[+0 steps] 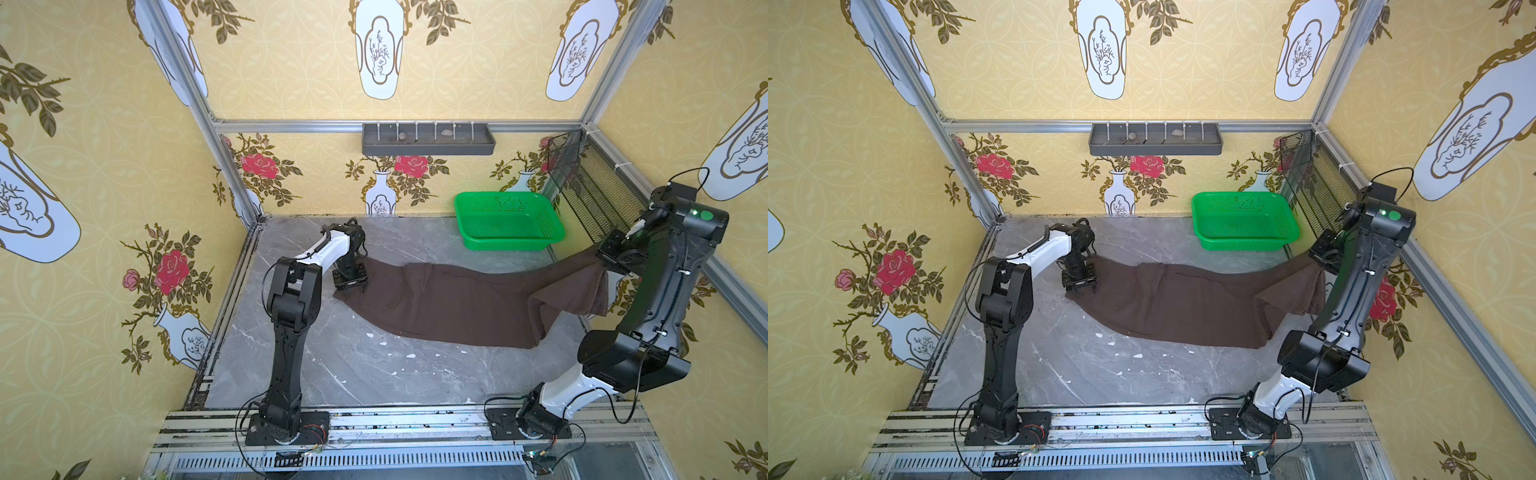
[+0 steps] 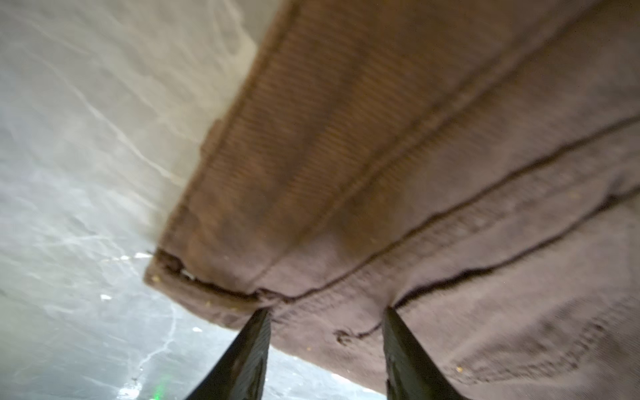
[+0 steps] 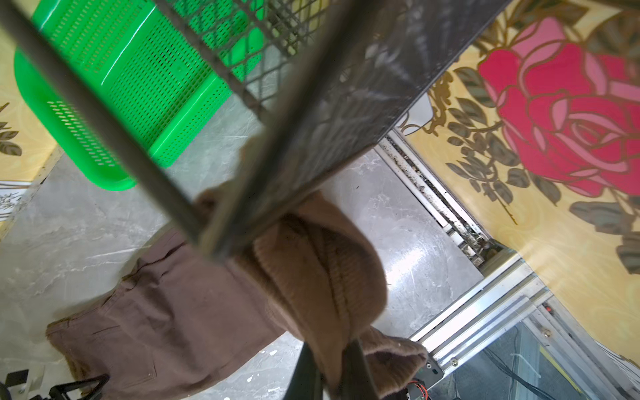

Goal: Roll up the long pants
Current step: Fold the long pant at the center of the board.

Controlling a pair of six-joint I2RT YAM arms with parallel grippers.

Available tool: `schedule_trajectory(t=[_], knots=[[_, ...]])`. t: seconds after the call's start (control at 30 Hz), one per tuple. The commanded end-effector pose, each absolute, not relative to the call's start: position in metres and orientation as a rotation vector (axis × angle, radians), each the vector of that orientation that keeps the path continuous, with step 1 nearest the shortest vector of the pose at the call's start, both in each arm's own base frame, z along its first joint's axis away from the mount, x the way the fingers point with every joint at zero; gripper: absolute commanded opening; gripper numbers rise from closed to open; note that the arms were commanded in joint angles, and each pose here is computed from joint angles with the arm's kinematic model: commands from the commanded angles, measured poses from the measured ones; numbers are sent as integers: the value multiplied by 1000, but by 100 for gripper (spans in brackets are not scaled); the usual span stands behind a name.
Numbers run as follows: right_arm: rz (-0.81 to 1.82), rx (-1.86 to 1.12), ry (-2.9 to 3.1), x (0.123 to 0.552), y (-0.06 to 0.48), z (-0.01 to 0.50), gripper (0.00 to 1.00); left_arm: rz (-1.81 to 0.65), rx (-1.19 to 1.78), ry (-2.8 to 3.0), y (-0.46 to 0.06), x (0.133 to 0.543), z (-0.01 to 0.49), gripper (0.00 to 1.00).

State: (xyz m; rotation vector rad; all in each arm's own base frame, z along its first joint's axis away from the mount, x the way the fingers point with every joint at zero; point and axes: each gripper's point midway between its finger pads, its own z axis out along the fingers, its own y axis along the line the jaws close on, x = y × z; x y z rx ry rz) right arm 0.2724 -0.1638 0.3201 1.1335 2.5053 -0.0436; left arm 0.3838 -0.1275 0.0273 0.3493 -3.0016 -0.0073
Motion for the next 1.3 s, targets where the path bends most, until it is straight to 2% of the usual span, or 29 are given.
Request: schedule_trajectory(t=[0.0, 0.2, 0.4, 0.57, 0.83, 0.93, 1.27], knots=[[-54, 1174, 2565, 255, -158, 315, 0, -147, 340, -2970, -103, 376, 12, 53], [-31, 1176, 2576, 257, -158, 312, 0, -276, 428, -2910, -58, 351, -5, 53], [-1, 1179, 2585, 264, -158, 308, 0, -323, 520, -2914, -23, 340, 9, 52], [20, 1183, 2592, 268, -158, 305, 0, -308, 594, -2966, -13, 356, 37, 53], [149, 1107, 2639, 272, -125, 300, 0, -97, 679, -3074, -42, 405, 84, 53], [304, 1039, 2634, 280, -93, 304, 0, -70, 670, -3106, -50, 419, 96, 53], [693, 616, 2683, 320, 94, 334, 0, -101, 664, -3099, -42, 423, 96, 53]])
